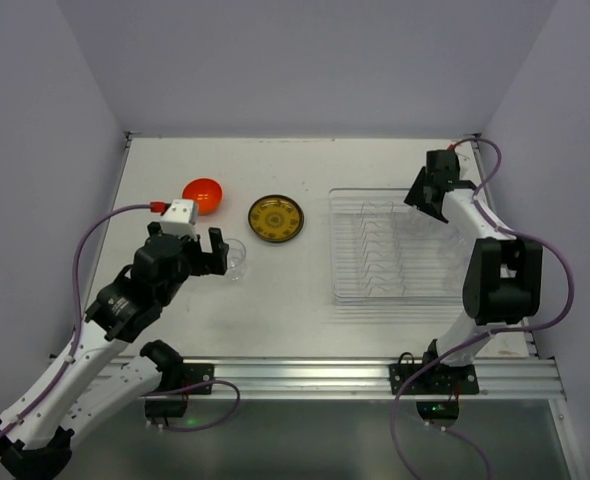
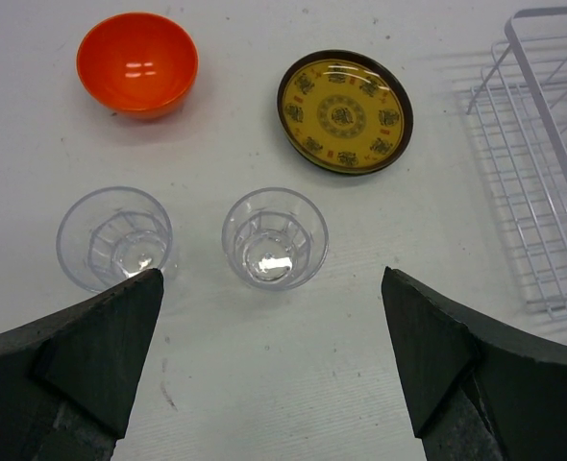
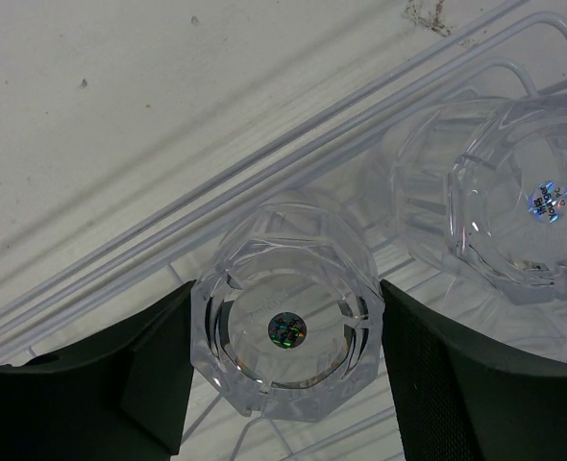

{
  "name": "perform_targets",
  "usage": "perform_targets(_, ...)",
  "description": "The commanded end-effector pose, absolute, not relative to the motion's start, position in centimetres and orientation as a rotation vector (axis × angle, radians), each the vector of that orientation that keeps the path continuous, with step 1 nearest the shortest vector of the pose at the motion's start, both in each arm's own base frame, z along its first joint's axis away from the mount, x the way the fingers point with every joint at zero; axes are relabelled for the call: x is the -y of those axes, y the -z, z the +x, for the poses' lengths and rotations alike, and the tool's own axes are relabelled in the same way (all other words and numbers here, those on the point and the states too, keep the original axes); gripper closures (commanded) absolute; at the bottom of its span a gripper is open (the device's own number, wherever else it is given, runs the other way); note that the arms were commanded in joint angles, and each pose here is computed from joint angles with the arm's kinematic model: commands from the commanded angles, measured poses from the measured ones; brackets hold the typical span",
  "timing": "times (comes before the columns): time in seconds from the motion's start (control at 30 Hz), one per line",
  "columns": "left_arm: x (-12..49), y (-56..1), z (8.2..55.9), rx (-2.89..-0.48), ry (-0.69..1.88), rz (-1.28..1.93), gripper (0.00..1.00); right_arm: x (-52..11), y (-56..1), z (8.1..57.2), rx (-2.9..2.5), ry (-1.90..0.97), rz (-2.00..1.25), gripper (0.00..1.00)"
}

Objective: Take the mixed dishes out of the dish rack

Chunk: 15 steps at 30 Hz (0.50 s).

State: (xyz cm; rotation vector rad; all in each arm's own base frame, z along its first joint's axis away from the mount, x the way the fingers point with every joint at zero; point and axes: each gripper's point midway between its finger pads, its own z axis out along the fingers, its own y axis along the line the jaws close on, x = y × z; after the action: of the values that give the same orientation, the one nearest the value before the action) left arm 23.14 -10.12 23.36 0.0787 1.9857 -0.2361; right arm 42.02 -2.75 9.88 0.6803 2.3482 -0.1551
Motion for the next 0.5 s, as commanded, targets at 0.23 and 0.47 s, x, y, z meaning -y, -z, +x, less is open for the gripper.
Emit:
perform_targets(0.23, 10.5, -23.7, 23.6, -1.961, 0.241, 0.096, 0.0, 3.1, -12.2, 41.6, -2.259, 0.131, 0.687, 0.63)
perform_targets(0.47, 10.5, -24.0, 23.5, -1.95, 0.251, 0.099, 0.0, 3.0, -16.0, 40.0, -2.168, 0.092, 0.673, 0.77)
